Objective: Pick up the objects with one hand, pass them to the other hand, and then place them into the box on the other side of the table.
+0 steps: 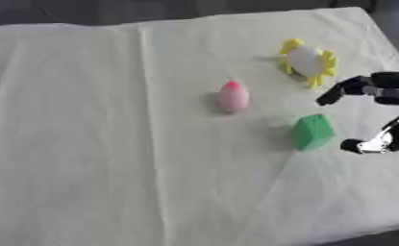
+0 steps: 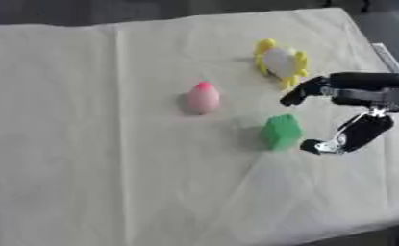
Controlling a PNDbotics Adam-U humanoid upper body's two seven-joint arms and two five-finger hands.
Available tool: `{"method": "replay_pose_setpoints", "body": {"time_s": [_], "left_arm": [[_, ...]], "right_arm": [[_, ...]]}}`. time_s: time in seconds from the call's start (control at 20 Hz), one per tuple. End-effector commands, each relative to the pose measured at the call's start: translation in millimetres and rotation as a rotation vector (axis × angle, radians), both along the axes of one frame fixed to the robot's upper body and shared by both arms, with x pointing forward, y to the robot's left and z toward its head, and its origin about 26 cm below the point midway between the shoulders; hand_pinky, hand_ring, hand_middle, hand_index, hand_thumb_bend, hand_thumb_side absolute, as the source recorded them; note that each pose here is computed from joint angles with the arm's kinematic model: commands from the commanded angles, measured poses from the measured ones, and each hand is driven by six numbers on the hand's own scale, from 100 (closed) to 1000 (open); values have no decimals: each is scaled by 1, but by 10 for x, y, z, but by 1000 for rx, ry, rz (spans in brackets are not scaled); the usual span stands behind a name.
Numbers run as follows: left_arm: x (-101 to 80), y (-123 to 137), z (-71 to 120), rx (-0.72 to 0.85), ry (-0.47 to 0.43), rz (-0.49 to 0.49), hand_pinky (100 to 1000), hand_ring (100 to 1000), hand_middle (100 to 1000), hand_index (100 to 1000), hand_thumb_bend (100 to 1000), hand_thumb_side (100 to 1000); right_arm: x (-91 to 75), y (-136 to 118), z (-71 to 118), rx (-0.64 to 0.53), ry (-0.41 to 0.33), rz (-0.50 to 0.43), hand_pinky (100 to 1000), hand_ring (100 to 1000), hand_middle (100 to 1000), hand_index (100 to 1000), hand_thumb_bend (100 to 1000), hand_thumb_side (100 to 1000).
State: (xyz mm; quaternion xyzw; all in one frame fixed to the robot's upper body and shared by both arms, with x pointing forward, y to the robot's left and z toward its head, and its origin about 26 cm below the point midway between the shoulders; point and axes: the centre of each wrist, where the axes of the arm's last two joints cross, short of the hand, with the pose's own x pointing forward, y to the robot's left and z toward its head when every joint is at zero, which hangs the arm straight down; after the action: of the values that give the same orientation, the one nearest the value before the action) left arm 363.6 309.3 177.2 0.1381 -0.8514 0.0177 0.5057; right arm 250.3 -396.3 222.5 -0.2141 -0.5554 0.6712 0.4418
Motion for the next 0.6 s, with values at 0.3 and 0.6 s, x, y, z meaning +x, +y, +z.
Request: {"method": "replay_pose_setpoints", "body": {"time_s": [0.3, 0.6], "left_arm": [[-18, 18, 108, 26, -27, -8, 729, 715, 635, 757, 100, 796], [-19, 13, 106, 26, -26, -9, 729, 715, 635, 757, 100, 798]], "right_arm": [[38, -15, 59, -63, -25, -12, 940, 862, 833, 921, 351, 373], [59, -39, 66, -71, -61, -32, 941, 868, 838, 926, 367, 396]]}}
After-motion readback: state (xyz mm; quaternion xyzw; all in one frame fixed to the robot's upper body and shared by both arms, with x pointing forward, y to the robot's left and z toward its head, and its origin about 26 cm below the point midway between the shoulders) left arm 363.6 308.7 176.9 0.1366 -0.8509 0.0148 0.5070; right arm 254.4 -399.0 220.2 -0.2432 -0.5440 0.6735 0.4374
